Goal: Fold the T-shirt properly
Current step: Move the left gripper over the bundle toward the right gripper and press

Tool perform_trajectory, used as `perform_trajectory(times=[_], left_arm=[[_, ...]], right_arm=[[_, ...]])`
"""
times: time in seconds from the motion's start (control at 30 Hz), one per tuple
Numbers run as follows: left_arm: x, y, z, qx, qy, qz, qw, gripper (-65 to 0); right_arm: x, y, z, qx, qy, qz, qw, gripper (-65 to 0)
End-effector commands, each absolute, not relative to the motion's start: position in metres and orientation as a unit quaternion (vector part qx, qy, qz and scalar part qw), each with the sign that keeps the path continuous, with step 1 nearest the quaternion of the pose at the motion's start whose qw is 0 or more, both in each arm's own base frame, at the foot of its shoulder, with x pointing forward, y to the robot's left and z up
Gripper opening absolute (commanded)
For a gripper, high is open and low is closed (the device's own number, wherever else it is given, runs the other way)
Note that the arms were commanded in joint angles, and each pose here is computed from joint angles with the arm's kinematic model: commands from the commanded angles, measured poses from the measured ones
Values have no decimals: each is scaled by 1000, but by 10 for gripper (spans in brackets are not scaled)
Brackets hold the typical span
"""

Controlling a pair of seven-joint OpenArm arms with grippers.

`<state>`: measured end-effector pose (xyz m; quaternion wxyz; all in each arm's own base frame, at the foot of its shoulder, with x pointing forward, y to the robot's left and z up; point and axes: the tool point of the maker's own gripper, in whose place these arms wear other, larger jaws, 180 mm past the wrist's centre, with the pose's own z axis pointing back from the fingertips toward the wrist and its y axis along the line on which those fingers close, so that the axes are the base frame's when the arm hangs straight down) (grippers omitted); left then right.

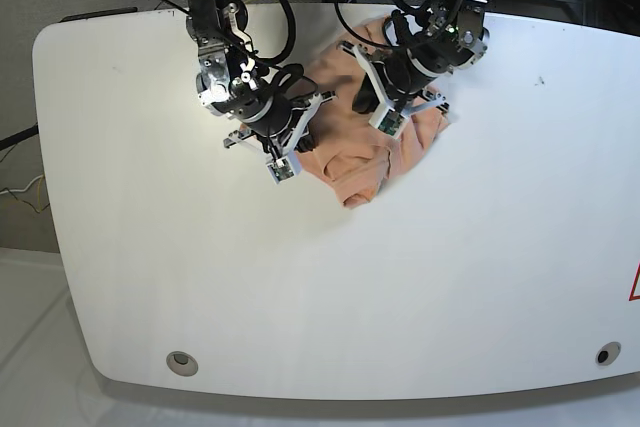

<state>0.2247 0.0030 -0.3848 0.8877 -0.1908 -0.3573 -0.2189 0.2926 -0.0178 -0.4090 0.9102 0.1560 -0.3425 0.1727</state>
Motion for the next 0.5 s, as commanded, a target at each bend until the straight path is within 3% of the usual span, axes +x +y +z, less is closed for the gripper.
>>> perform_trajectory(times=[0.0, 0.47], left_arm=[[225, -7, -376, -206, -371, -220, 879, -641], [210, 17, -428, -200, -323, -193, 905, -641]], right_arm=[[300, -14, -406, 165, -357, 169, 904, -650], [293, -30, -431, 151, -338, 164, 914, -650]])
